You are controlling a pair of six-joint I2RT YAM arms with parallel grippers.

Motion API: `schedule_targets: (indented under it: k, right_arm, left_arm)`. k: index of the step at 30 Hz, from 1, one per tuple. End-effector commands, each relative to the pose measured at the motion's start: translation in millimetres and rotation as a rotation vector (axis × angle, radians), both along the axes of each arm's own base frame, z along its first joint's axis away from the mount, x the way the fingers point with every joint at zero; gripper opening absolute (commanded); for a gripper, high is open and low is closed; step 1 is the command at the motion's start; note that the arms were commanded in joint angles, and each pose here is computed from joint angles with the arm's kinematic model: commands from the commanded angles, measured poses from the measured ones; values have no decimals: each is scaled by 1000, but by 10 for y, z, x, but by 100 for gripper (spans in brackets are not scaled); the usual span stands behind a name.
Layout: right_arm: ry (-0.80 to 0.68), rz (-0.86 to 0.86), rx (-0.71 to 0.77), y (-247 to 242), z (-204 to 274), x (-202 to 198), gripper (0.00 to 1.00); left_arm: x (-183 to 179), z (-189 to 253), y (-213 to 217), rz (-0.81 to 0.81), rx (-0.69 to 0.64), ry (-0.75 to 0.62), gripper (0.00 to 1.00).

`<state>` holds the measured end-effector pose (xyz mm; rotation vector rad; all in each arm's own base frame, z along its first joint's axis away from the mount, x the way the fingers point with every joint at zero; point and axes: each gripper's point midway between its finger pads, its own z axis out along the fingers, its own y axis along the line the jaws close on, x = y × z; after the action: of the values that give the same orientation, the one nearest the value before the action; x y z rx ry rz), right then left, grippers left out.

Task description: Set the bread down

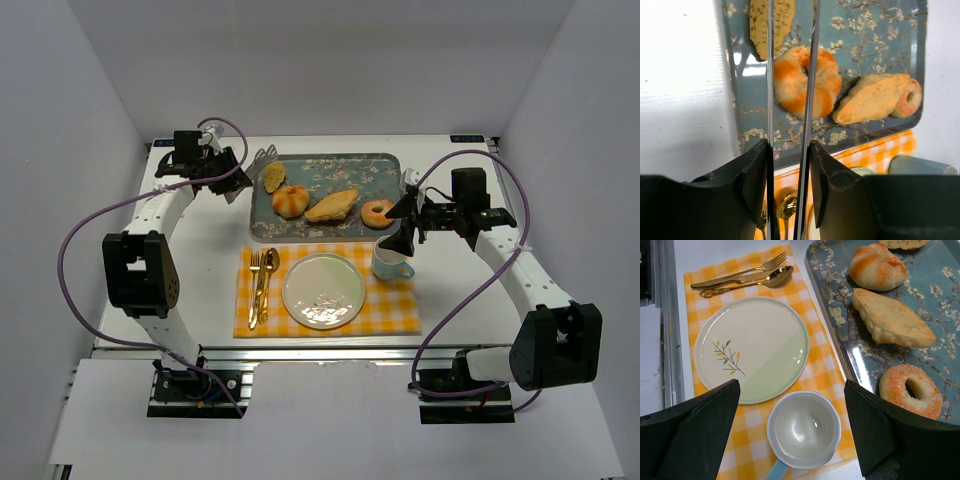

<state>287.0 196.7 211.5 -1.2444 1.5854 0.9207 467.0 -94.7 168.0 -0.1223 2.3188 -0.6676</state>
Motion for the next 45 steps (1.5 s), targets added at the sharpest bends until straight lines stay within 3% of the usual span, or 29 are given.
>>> schedule_targets:
  k: [1,21,27,30,32,35,40,43,45]
  right_arm:
    - [-35,2,14,-9,58,17,89]
    - [-30,1,15,-10,62,51,89]
    - [-36,2,17,-6,84,66,89]
    - [-42,1,18,-12,109,59,89]
    - [-39,1,15,-15,104,50,89]
    - [-34,4,14,-23,105,24,89]
    - [-40,11,13,-27,183,-18,89]
    - [-45,19,12,-29,238,-47,89]
    - [-51,19,9,-34,275,-51,89]
  left_arm:
    - [75,-12,79,11,44,-16,47]
    - [28,-515,88,-28,26,92,48]
    - [-118,-614,-50,-110,-34,140,37]
    - [-147,-639,113,-74,-44,145,23]
    - [-126,-463,125,-61,-61,94,11]
    - [-115,-106,161,-31,-82,4,4]
    - [-289,628,43,-44,-165,-179,0]
    - [-630,896,-150,-98,-268,-243,0]
    - [-981,848,-320,-143,-308,-218,0]
